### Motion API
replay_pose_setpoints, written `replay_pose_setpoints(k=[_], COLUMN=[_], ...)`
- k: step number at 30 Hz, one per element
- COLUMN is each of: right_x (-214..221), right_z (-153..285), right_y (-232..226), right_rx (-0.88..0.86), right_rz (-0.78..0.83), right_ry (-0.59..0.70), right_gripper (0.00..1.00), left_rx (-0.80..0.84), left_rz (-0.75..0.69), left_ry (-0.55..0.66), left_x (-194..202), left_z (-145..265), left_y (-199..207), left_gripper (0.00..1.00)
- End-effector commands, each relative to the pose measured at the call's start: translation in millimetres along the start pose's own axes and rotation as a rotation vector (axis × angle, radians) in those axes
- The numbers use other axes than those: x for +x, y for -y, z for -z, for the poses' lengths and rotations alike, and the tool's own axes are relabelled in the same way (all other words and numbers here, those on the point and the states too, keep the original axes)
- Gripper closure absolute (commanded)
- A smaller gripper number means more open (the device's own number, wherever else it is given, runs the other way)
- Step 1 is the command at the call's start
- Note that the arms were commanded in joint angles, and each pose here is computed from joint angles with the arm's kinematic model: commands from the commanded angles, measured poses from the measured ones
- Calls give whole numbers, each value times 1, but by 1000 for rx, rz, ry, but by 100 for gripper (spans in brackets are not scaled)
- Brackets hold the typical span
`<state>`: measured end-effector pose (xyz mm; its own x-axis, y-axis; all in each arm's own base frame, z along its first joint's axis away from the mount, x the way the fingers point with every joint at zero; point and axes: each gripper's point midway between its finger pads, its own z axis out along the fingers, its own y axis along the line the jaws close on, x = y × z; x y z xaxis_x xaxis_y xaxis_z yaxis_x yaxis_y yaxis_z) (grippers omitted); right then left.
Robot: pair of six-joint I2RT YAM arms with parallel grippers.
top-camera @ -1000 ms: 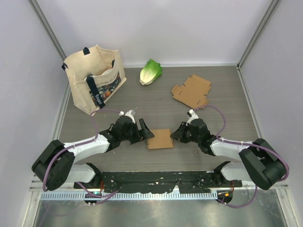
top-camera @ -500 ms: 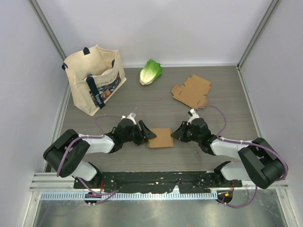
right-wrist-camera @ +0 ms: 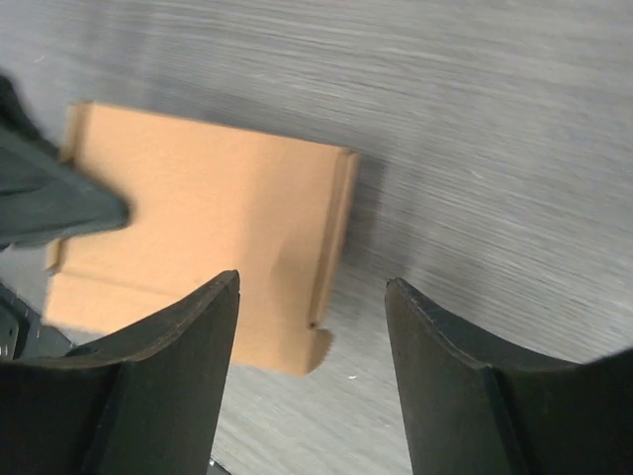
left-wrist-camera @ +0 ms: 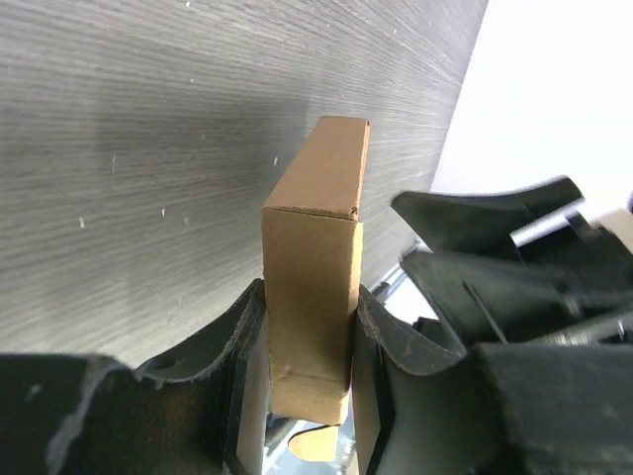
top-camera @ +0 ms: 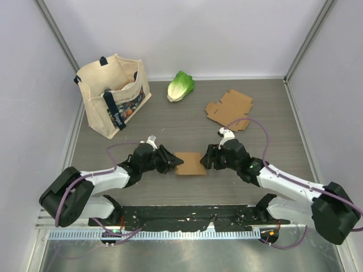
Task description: Fold the paper box
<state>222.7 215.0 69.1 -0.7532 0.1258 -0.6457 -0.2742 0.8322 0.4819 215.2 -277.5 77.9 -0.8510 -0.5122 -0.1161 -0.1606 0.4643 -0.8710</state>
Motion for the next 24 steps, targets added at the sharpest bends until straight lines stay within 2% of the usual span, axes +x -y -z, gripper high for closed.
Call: replay_pose_setpoints(k=[1, 4, 5, 8, 12, 13, 20, 24], right_x=[-18, -18, -5, 7, 19, 20, 0, -1], right_z=[25, 36, 43, 51, 53, 49, 48, 46], right_y=[-43, -69, -94, -120, -141, -139, -149, -159], right_rx=[19, 11, -57, -79, -78, -34, 182, 182], right_rz=[312, 492, 565, 740, 922, 981, 1139, 1183], right_ry=[67, 113, 112, 159, 205, 216, 397, 426], right_gripper=[32, 28, 27, 25, 24, 23, 21, 21], left_rx=[-21, -12, -25, -15, 8, 32, 33, 36], left_rz=[161, 250, 271, 324, 382, 382, 438, 450], left_ry=[-50, -73, -82, -103, -112, -114, -137, -140], left_x=[4, 5, 7, 9, 10, 11, 23, 25], left_z=[18, 33, 37, 53, 70, 76, 90, 94], left_y=[-3, -2, -3, 2, 7, 13, 6, 6], left_gripper=[68, 69, 69, 69, 70, 70, 76, 78])
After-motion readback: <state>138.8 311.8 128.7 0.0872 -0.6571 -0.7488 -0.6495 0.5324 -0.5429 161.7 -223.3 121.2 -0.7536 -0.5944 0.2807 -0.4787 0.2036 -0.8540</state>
